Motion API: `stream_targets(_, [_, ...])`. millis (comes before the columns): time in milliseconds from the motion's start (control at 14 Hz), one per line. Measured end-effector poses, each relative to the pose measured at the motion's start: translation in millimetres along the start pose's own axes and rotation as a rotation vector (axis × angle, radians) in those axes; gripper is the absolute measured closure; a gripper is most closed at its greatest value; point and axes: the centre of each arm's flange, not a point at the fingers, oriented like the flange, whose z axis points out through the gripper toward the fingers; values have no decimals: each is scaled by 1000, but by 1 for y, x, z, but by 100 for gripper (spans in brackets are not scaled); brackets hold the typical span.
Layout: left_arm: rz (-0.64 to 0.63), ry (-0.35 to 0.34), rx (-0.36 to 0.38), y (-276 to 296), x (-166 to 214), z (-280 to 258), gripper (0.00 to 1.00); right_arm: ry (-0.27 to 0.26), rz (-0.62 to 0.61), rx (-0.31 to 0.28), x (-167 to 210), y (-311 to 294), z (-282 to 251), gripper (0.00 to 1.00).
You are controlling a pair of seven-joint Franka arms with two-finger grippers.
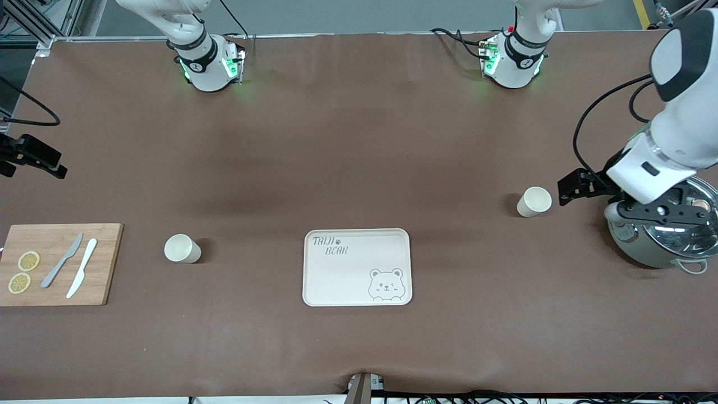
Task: Place white IKEA cup upright on tray with both arms
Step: 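Move the left gripper down to the white cup beside the pot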
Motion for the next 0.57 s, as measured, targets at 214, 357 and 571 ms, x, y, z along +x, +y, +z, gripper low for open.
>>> stream_targets(214, [12,-53,4,6,-11,38,0,0,3,-2,0,2,0,0])
stream_targets(357, [6,-51,9,2,-22,69,0,0,4,-2,0,2,0,0])
stream_targets(571, [14,-23,19,-23,-53,121,0,7,4,-3,2,3,1,0])
